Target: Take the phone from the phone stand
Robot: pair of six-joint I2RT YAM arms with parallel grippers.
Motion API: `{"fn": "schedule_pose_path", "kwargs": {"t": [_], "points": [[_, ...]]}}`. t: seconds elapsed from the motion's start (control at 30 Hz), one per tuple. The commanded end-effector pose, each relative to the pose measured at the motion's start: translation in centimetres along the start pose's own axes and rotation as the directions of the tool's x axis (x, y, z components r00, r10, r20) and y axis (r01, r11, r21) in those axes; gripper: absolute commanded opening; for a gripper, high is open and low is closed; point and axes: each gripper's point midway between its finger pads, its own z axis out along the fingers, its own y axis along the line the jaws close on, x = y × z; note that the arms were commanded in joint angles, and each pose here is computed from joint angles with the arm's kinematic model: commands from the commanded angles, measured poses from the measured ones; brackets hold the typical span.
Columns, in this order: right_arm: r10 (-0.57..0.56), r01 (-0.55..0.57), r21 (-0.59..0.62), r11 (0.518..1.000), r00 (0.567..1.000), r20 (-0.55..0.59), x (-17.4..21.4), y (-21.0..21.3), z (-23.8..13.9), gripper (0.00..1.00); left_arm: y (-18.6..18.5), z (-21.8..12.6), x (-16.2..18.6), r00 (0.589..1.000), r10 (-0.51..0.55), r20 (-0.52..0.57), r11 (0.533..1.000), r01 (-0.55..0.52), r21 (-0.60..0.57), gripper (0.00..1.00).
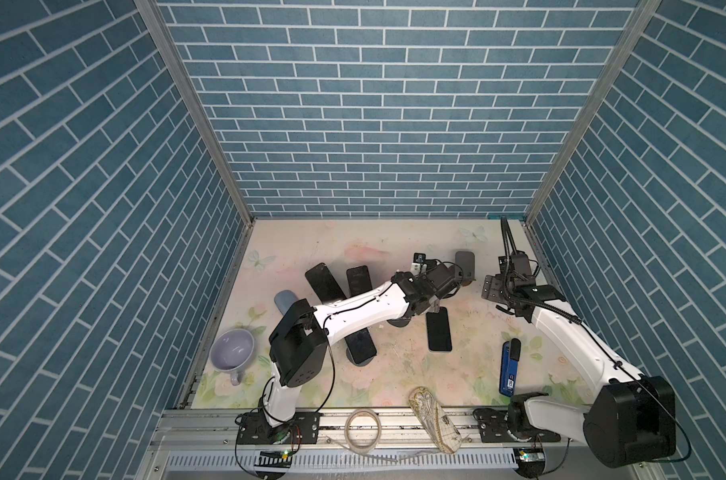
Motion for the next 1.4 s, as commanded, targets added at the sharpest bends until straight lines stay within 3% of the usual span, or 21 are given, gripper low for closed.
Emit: {"fn": "schedule_pose_path", "kwargs": {"t": [0.0,0.33,0.67,1.37], "points": [[0.039,-0.039,-0.007,0.999,0.999,-0.002,-0.6,0.2,-0.2,0.88,1.4,0.1,-0.3,0.999,-0.046,0.021,0.998,0.046,-0.03,0.9],[0.042,-0.042,-0.003,0.999,0.999,-0.008,-0.6,0.2,-0.1,0.87,3.2,3.1,1.8,0.989,-0.136,-0.065,0.99,0.134,-0.032,0.91],[0.048,-0.048,-0.001,0.999,0.999,-0.014,-0.5,0.2,-0.1,0.87,3.4,5.0,2.7,0.981,-0.161,-0.111,0.987,0.16,-0.02,0.9],[0.043,-0.043,0.005,0.999,0.999,-0.03,-0.6,0.5,0.6,0.87,4.0,6.9,3.5,0.974,-0.173,-0.146,0.984,0.167,-0.057,0.67]]}}
